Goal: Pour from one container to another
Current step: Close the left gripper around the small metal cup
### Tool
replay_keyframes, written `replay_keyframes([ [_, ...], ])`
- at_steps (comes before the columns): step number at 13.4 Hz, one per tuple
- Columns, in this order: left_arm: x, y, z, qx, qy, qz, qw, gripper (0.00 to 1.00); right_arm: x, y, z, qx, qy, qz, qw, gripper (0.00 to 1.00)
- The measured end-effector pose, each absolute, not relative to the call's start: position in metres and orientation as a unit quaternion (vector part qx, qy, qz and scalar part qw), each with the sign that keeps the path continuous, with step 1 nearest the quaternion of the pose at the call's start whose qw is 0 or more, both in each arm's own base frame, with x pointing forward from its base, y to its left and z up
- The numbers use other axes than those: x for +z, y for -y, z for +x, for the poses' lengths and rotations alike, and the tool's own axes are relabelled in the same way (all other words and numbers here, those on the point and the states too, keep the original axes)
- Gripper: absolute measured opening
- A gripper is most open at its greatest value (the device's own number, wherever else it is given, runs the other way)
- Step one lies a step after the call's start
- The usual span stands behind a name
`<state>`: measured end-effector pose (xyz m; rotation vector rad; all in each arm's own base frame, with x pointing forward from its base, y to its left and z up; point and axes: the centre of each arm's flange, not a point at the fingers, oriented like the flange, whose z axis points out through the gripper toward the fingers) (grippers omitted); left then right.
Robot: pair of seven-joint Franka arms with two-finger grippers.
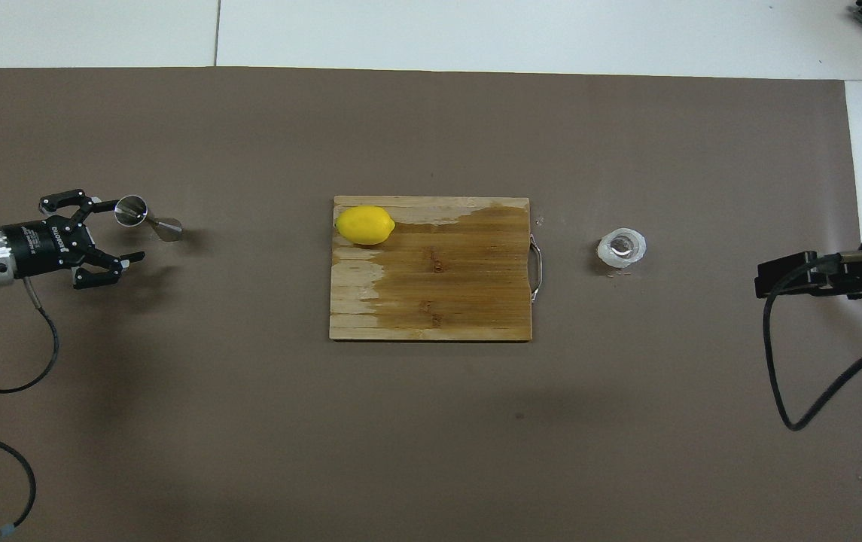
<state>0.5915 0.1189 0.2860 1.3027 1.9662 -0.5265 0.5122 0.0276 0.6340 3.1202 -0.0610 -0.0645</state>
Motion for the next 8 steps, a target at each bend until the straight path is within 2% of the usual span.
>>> replay_keyframes([
  [8, 0.282, -0.093, 0.596, -0.208, -0.771, 0.473, 0.371, 1.0, 0.634, -0.028, 0.512, -0.021, 0.02, 1.0, 0.01, 1.0],
])
